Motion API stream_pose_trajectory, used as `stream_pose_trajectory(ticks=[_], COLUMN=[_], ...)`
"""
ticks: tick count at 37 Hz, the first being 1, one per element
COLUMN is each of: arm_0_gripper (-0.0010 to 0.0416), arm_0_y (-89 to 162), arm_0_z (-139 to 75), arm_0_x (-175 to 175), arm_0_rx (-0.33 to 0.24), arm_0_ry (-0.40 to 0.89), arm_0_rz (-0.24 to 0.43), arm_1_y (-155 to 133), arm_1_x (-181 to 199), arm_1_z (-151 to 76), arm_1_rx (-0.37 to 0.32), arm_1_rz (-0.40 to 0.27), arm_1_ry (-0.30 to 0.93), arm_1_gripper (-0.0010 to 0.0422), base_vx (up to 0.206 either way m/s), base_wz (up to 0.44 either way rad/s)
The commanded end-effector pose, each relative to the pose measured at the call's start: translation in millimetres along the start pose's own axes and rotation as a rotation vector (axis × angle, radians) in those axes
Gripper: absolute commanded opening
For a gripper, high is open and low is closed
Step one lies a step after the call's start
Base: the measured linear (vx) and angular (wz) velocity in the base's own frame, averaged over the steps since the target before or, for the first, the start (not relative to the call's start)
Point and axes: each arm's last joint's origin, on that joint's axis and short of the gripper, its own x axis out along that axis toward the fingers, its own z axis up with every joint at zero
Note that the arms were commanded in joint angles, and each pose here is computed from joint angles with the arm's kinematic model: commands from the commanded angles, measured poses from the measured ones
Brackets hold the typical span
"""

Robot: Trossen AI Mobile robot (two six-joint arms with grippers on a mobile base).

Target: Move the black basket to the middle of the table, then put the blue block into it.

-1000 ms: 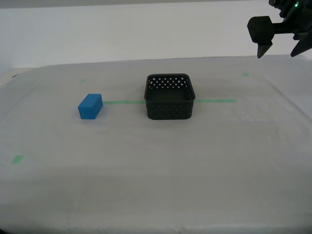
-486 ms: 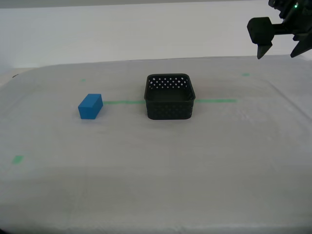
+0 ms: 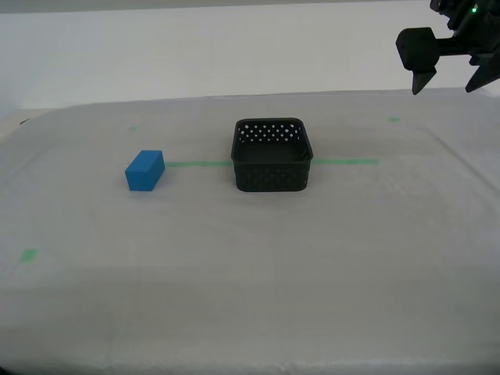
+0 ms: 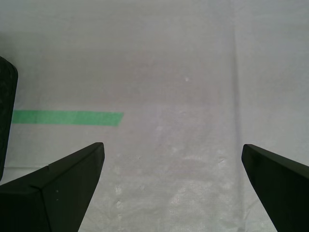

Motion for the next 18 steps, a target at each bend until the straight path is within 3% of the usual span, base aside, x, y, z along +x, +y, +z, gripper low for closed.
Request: stream_pose_trajectory(ticks=[1, 18], arm_0_gripper=[0.0398, 0.0399], arm_0_y=[-0.2, -0.2], arm_0_z=[0.2, 0.2], arm_0_x=[-0.1, -0.1], arm_0_rx=[0.0, 0.0], arm_0_ry=[-0.001, -0.001], arm_0_rz=[-0.002, -0.002], arm_1_y=[0.0, -0.1], arm_1_x=[0.0, 0.0], arm_1_z=[1.0, 1.0], arm_1_rx=[0.002, -0.003], arm_1_rz=[0.001, 0.0], arm_1_ry=[-0.007, -0.007], arm_1_gripper=[0.0, 0.0], base_vx=[0.0, 0.0], base_wz=[0.0, 0.0])
